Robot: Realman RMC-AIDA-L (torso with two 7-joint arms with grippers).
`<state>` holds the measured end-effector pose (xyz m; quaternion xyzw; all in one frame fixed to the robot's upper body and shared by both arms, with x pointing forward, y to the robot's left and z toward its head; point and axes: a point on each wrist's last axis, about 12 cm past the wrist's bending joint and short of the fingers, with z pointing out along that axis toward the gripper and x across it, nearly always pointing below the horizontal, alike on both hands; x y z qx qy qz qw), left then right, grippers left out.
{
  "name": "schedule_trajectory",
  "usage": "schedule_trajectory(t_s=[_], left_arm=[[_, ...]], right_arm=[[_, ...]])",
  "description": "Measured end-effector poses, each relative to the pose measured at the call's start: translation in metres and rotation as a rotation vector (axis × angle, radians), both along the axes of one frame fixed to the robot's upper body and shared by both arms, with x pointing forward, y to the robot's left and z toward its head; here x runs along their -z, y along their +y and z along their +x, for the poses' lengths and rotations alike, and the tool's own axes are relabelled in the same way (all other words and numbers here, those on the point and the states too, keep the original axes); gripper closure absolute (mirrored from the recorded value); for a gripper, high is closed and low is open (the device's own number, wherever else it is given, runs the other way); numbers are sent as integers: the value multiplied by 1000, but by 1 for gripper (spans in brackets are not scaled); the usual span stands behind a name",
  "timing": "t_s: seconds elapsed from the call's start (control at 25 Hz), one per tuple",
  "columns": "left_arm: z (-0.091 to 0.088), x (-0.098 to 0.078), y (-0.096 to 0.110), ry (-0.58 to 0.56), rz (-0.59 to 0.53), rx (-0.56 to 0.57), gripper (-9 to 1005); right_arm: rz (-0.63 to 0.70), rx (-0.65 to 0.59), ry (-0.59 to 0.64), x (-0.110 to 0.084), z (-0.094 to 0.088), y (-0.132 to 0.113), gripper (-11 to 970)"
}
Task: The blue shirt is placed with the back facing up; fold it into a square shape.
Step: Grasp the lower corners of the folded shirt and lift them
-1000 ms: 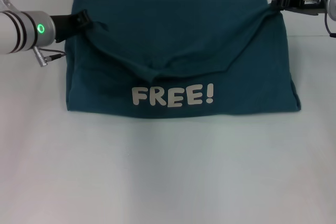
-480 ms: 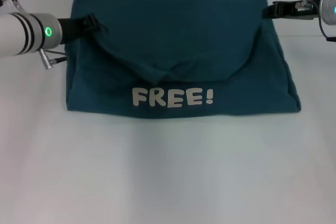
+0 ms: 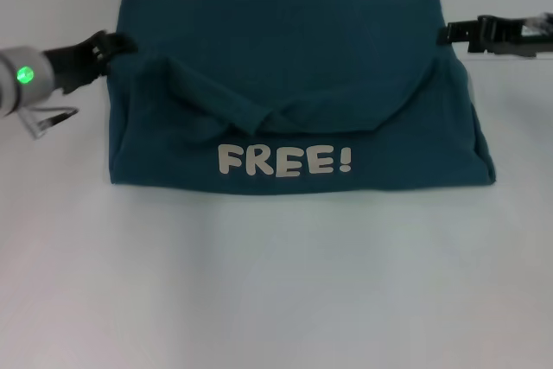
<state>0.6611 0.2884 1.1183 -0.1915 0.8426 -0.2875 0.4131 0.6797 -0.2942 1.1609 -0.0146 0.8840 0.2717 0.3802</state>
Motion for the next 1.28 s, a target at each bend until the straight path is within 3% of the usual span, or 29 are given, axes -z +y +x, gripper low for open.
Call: schedule_trajectory(t_s=[0.12,0.28,0.32,0.36,0.52,0.72,1.28], left_arm=[[-21,6,19,-4,-79,10,380],[-51,17,41,-20,-144,62,345],[-51,17,41,-20,-144,62,336],[-65,23,47,-39,-118,120,327],[-75,30,48,-87,-19,212,292],[-78,45,40,-86,36,250,292],[-73,65,29,-22,106,213,292]], right_arm=[[145,-52,16,11,-31,-16,378],[296,-116,23,31,-76,-36,252],[330,-130,23,36,-88,-41,220],[350,-139,24,40,-96,-44,218],[434,-171,9,49,-124,-52,212],[472,-155,6,57,-135,-56,212],[468,-156,3,59,-132,-54,211]])
